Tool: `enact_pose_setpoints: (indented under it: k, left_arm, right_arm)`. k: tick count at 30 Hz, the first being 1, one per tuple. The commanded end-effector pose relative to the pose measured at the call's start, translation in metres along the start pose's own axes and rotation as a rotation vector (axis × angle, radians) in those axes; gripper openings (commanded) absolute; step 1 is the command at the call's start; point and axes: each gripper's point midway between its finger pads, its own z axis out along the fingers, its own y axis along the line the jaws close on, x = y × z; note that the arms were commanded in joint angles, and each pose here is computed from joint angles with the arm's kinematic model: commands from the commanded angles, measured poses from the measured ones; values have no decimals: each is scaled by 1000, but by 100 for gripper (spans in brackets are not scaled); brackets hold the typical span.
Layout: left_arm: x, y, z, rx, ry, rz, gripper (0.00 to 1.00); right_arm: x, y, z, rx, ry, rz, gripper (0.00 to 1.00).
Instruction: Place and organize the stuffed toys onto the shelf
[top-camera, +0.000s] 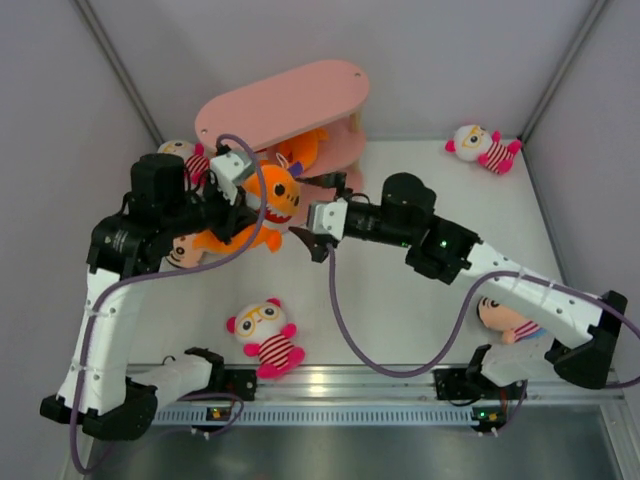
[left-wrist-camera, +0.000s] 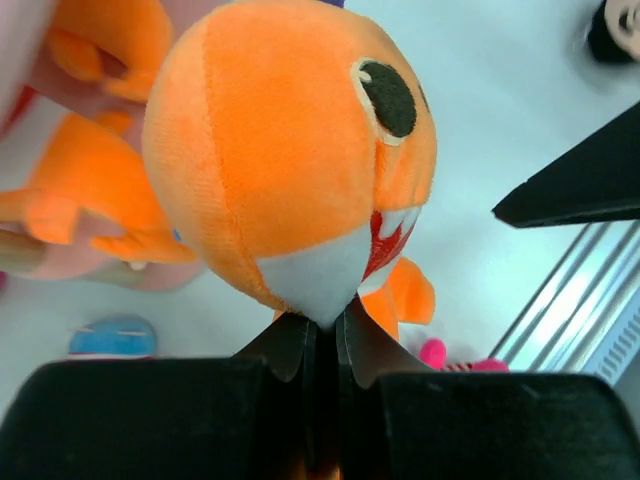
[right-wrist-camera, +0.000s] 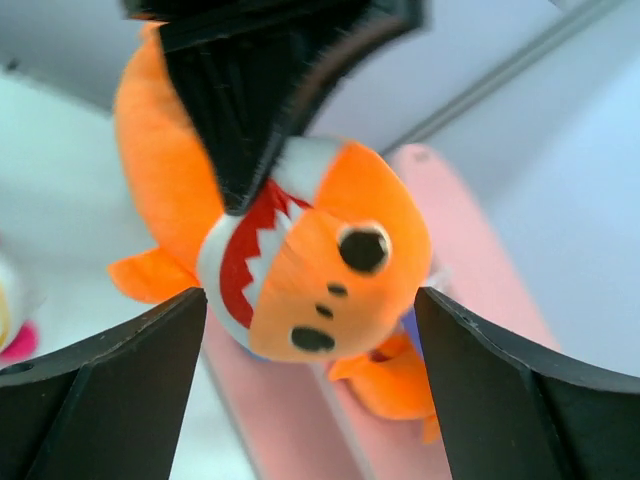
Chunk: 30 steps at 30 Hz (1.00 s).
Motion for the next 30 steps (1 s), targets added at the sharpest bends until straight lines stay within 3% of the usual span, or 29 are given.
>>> enact_pose_setpoints:
  k: [1,3,7,10,13,16,20,26,30]
  left_arm:
    - [-60,4,-44,-113,-198,-23,0]
    - [-90,12,-69,-190,-306,-57,0]
    - [-135,41,-107,-364,-512,-187,0]
    - [-141,66,-116,-467,-558,-314,0]
    - [-136,82,-112,-489,-584,-498,0]
    - [-134,83,-107,-448,-602,-581,0]
    - [-132,85,-106,-432,-619,-605,0]
    - [-133,85,-115,-464,-642,-591,0]
    - [-135,85,-117,-465,-650,-584,0]
  right_arm:
    - [-68,-73,-35,318,-154,67,86]
    - [-86,-81,-38,378,-172,137,88]
    - [-115,-96,-45,454,-307,453,90]
    - [-112,-100,-31,471,-334,633,91]
    - [-105,-93,2,420,-354,919,88]
    - [-102,-94,30,379,-377,1089,83]
    - [-112,-86,60,255,-397,1214,77]
    - [-113,-70,83,150,-421,1329,76]
    - [-97,-54,94,134,-360,1392,76]
